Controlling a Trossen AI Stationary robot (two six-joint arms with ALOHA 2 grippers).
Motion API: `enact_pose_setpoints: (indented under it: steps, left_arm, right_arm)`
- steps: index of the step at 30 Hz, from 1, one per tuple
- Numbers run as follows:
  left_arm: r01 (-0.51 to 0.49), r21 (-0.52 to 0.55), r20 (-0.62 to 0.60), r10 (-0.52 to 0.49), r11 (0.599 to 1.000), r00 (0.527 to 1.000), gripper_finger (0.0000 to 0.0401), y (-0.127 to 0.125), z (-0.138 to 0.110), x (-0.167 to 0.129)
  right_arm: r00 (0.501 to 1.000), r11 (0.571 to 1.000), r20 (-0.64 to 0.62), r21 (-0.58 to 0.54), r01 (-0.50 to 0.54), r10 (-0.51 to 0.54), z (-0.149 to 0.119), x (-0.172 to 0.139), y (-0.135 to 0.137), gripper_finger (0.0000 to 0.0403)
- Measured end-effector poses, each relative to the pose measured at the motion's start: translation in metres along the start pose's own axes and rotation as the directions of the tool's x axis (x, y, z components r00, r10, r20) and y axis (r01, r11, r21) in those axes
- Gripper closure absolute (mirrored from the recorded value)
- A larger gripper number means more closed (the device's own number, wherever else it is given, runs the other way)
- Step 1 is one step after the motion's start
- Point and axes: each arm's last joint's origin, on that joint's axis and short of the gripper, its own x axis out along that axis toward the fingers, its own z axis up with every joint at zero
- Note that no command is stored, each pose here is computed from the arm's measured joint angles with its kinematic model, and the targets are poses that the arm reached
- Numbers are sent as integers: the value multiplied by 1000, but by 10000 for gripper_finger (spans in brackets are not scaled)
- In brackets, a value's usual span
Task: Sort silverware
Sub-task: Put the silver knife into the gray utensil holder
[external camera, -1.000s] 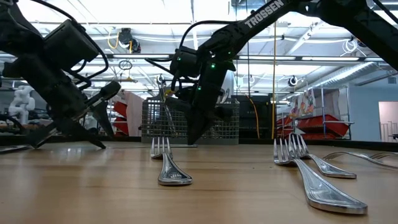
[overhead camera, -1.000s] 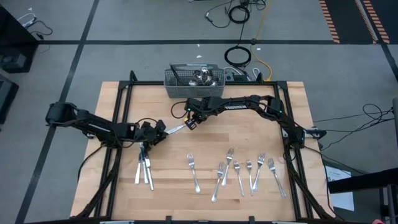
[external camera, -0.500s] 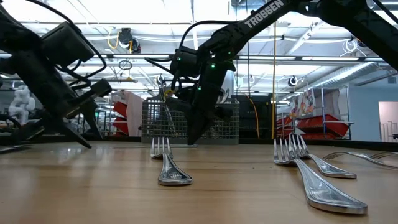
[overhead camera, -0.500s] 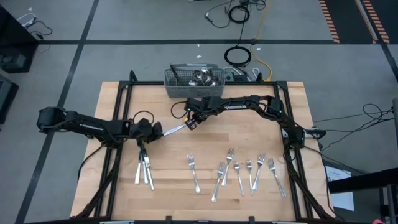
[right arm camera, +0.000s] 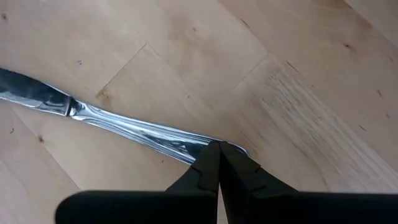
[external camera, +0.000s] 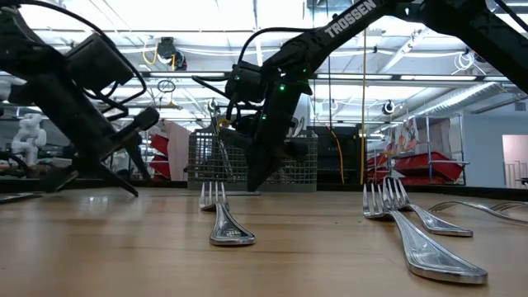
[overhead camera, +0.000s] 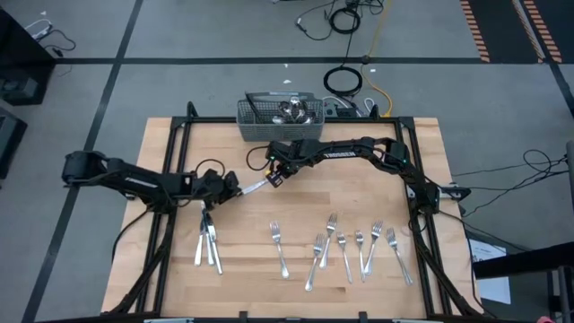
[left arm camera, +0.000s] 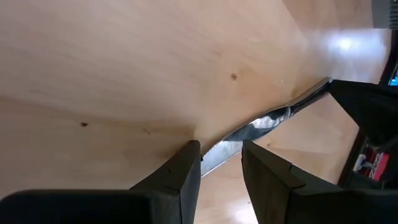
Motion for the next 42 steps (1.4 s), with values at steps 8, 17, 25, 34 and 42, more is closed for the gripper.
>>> enact_pose_setpoints:
  steps: [8,17,25,34,42]
  left_arm:
    - [-113,74,-74,119,991,990,273,8,-3,-2]
    - [-103,28,-102,105,994,989,273,10,-7,-11]
    - [-78,-26,-72,76,997,995,273,8,-8,-5]
    - [-98,-83,-11,97,992,995,273,10,-6,-5]
    - [-73,-112,86,83,991,993,273,11,-2,-5]
  right_arm:
    - [1000,1000,0,-1,0,0,0,0,0,403]
    - [1000,1000,2,1,0,0,1,0,-1,403]
    - [1000,1000,10,6,-2,2,2,0,-1,403]
    - [1000,1000,10,3,-1,1,2,0,-1,403]
    - [1000,1000,9,-1,-3,3,2,0,-1,403]
